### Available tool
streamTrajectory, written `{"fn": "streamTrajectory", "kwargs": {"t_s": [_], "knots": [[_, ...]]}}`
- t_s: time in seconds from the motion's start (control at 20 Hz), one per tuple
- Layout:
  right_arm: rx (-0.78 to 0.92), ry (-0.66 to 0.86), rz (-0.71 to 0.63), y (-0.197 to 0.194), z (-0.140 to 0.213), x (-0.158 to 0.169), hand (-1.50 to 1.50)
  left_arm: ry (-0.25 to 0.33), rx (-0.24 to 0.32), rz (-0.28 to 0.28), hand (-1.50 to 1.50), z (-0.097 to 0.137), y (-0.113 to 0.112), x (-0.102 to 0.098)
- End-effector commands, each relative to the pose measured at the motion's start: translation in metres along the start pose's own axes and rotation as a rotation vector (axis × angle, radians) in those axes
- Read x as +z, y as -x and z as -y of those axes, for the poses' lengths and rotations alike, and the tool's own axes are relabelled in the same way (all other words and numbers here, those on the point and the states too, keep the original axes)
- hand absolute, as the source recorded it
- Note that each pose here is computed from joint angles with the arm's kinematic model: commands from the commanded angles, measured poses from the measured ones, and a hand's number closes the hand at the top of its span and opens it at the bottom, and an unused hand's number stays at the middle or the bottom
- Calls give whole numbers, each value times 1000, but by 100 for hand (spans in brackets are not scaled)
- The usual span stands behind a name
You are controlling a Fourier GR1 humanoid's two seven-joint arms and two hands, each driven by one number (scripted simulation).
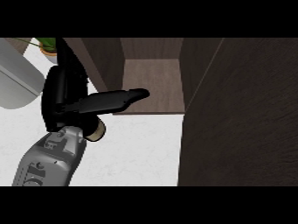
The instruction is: Pick up the wine, place it into the cabinet and close the cabinet
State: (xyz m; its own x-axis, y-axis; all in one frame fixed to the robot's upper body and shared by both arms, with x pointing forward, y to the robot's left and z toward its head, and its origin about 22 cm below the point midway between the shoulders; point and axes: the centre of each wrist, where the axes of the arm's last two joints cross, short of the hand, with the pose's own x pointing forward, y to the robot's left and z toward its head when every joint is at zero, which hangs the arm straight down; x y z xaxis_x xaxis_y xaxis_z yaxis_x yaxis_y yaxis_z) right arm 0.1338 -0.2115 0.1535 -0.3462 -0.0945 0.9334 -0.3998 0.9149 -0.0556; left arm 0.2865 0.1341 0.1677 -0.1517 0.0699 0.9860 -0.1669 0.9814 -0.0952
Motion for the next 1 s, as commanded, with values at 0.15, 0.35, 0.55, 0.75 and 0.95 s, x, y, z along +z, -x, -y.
{"fn": "streamTrajectory", "kwargs": {"t_s": [0.15,0.35,0.55,0.75,0.95], "knots": [[-10,7,41,-27,-6,10,-150,153,28,77,-150,53,-36,20],[-21,-9,38,-27,-10,10,-150,138,35,55,-150,58,-45,24],[-28,7,32,-42,-16,16,-150,111,43,61,-150,55,-52,36],[-17,20,34,-50,-17,22,-150,99,27,69,-150,67,-59,35],[-22,38,41,-61,-18,20,-150,83,15,74,-150,70,-69,41]]}}
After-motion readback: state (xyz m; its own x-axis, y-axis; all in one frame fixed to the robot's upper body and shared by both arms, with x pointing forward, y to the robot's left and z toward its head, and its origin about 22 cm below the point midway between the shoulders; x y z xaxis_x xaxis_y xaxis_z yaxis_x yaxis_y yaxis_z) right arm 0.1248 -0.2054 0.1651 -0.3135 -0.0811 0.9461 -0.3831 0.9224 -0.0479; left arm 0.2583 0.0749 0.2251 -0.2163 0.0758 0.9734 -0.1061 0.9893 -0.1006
